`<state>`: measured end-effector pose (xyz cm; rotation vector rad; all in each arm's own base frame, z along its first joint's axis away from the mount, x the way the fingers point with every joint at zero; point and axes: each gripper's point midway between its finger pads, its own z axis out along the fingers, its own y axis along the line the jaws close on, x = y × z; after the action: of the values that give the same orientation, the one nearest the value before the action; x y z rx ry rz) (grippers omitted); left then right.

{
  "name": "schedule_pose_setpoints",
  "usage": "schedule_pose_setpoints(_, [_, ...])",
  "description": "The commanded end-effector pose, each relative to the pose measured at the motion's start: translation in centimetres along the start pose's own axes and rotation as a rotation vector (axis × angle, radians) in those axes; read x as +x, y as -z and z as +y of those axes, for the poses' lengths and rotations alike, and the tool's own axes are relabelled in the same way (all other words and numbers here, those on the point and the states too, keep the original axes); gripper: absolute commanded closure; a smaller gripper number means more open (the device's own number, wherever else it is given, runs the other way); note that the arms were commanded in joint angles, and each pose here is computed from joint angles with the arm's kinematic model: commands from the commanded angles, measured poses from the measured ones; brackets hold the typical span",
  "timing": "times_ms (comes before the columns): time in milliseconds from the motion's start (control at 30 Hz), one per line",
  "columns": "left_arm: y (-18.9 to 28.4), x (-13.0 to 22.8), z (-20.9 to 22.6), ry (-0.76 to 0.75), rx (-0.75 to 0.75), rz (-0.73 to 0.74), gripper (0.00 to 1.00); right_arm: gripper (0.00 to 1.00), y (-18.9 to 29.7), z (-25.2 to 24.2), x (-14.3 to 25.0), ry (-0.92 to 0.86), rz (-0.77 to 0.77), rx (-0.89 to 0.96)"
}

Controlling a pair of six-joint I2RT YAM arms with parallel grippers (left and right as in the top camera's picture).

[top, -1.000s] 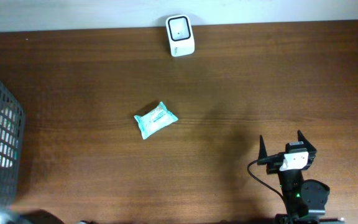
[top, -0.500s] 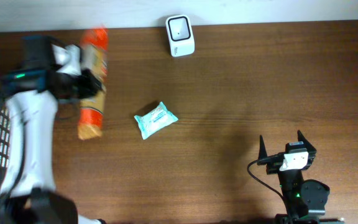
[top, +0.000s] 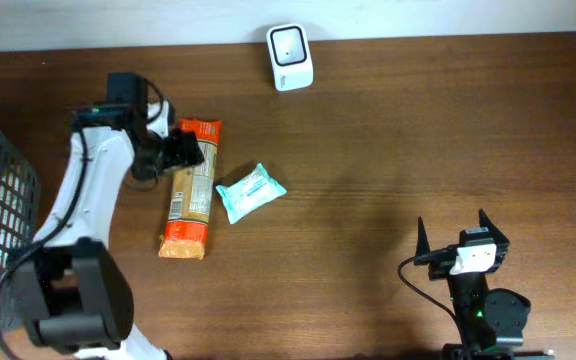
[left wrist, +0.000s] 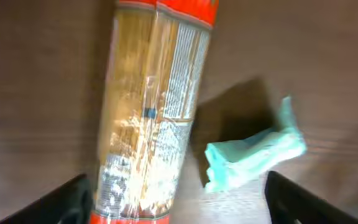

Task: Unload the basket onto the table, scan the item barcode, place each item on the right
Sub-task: 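Take the orange spaghetti bolognese pack from the basket, place on table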

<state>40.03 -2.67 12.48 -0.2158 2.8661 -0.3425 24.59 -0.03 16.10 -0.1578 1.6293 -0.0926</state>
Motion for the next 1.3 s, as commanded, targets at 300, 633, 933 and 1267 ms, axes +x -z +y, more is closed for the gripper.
schedule_pose_setpoints(300, [36.8, -2.2, 21.1, 0.517, -0.657, -0.876, 0.01, 0.01, 0.0, 0.0, 0.3, -0.001, 0.002, 0.000])
schedule_pose_setpoints(633, [21.4, -1.4, 35.4, 0.491, -0.480, -0.428, 0.03, 0.01, 0.0, 0.0, 0.3, -0.001, 0.002, 0.000])
schedule_pose_setpoints(933, [9.0, -3.1, 39.9, 0.315, -0.335, -0.274, 0.13, 0.01, 0.0, 0.0, 0.3, -0.001, 0.002, 0.000])
schedule_pose_setpoints(1267, [1.2, -3.5, 41.2, 0.262, -0.199, -0.245, 0.31, 0.01, 0.0, 0.0, 0.3, -0.001, 0.002, 0.000])
